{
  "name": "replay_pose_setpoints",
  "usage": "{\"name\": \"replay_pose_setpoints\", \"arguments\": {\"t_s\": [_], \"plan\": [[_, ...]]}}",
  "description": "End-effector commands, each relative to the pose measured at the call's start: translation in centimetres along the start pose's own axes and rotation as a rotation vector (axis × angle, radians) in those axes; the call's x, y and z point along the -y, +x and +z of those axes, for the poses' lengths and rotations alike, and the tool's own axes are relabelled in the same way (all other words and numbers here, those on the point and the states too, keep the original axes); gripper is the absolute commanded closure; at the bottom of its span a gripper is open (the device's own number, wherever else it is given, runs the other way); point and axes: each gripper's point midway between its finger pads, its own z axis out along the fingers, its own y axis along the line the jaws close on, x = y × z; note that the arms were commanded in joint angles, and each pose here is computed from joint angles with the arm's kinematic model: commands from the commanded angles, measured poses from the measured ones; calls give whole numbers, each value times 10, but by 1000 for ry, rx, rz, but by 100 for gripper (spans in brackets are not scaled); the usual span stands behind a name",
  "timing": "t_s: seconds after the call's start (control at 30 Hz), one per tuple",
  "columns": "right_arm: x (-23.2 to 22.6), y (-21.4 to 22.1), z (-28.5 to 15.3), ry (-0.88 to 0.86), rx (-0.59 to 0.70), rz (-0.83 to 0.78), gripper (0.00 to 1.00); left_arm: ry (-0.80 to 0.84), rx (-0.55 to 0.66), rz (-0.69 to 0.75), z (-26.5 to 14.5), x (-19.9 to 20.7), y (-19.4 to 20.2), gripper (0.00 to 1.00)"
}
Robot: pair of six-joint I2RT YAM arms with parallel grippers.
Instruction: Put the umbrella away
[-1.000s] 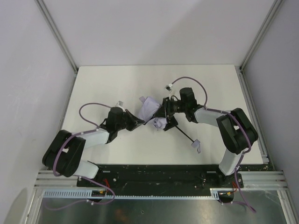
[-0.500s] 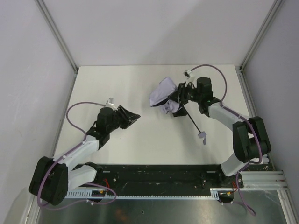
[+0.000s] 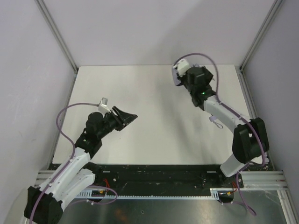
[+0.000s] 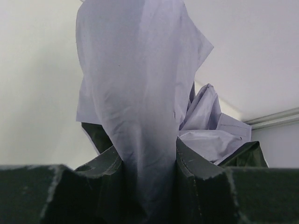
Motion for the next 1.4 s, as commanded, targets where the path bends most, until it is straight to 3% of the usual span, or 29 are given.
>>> {"name": "replay_pose_setpoints", "arguments": {"t_s": [0.0,0.17,0.4,0.6,0.77,0.9,1.03,1.37], "plan": [[9,-11,-4,282,-31,-456,100,66,16,40,-17,18,-4,48],[-65,-4,-3,311,13,-664,100,88,22,40,-35,23,0,48],[-176,42,-10,321,-3,-811,100,96,75,33,-65,25,3,48],[-265,101,-40,82,-19,-877,100,61,156,-1,-87,14,1,47],[-323,170,-69,-347,-159,-833,100,3,141,-96,-87,-3,9,46],[-338,224,-90,-552,-375,-773,100,-45,112,-129,-83,-9,13,46],[-353,253,-113,-760,-536,-622,100,-66,172,-136,-85,-5,-2,44],[-375,296,-152,-1032,-791,-309,100,-156,201,-172,-74,-6,-20,44]]}}
